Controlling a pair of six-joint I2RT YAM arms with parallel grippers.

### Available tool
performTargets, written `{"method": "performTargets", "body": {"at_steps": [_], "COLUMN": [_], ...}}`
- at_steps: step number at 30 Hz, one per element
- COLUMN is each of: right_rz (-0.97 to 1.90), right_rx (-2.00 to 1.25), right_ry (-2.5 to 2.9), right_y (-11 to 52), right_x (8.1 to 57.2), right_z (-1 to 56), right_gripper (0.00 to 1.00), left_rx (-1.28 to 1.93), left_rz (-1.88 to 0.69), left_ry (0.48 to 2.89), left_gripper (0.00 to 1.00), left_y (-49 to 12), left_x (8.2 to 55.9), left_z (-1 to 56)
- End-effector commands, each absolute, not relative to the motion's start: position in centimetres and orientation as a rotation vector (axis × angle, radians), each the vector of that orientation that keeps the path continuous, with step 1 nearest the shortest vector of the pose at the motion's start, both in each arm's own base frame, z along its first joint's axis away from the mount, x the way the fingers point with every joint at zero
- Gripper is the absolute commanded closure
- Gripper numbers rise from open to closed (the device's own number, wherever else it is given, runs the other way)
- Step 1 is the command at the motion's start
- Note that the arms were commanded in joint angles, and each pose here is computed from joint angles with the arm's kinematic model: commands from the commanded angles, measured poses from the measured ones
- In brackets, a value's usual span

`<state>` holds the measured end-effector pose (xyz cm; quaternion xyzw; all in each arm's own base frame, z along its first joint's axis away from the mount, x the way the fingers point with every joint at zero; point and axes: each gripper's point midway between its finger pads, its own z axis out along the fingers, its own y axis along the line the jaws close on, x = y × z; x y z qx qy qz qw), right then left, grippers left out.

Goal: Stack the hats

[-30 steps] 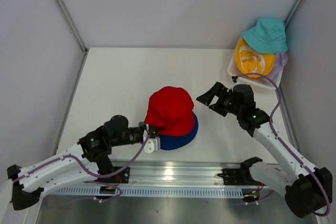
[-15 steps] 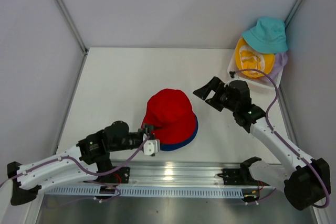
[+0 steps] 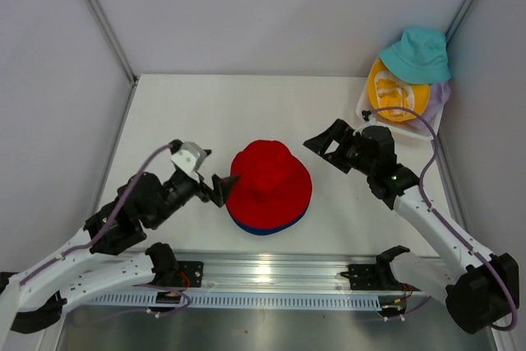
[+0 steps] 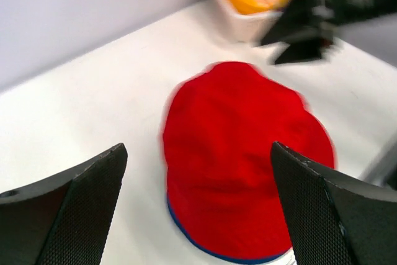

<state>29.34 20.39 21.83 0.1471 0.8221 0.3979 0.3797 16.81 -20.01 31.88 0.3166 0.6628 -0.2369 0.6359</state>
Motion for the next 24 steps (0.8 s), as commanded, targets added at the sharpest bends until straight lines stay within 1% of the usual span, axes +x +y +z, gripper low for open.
{"method": "performTargets", "body": {"at_steps": [1,2,3,4,5,7,8,9,11,14,16,19,24], "right_rz": [1.065,1.083,1.11,1.117,1.118,1.125,1.138,1.172,1.229,1.281,1.297,1.337,1.379], "right_rx": [0.389,0.396,0.413,0.426,0.445,0.496,0.502,0.546,0.586,0.662,0.656,0.648,0.651], "right_ry": [2.028,2.011,2.001,2.006,2.014,2.047,2.055,2.051,2.039,2.037,2.047,2.063,2.073], "right_y": [20.0,19.9,20.0,20.0,19.9,19.8,19.8,20.0,20.2,20.6,21.0,21.8,22.6], "right_x": [28.8,28.5,28.3,28.1,27.8,27.1,26.4,26.1,25.2,24.4,23.9,23.3,22.8], "right_z": [23.2,23.6,23.9,23.6,23.2,22.4,21.9,21.8,21.2,20.4,20.3,20.3,20.1], "right_gripper": [0.01,0.01,0.02,0.03,0.07,0.1,0.13,0.15,0.21,0.24,0.24,0.25,0.31], "left_rx": [0.133,-0.069,-0.177,-0.31,-0.396,-0.513,-0.56,-0.597,-0.639,-0.69,-0.694,-0.695,-0.713], "left_rz": [-0.432,-0.454,-0.446,-0.369,-0.467,-0.508,-0.626,-0.654,-0.769,-0.829,-0.867,-0.886,-0.859], "left_ry": [1.727,1.76,1.798,1.847,1.872,1.89,1.888,1.899,1.893,1.891,1.892,1.872,1.861], "left_gripper": [0.0,0.0,0.01,0.01,0.0,0.01,0.01,0.03,0.05,0.05,0.06,0.08,0.09], "left_y": [-13.7,-12.2,-10.9,-8.2,-8.7,-8.2,-9.4,-9.6,-11.2,-12.0,-12.6,-12.9,-12.6], "left_x": [20.4,20.8,21.0,21.4,21.1,21.8,21.6,22.0,22.6,23.6,24.1,24.8,25.7], "left_z": [31.6,31.1,30.2,28.5,28.0,26.0,25.9,24.6,23.5,22.8,22.8,22.8,22.5]}}
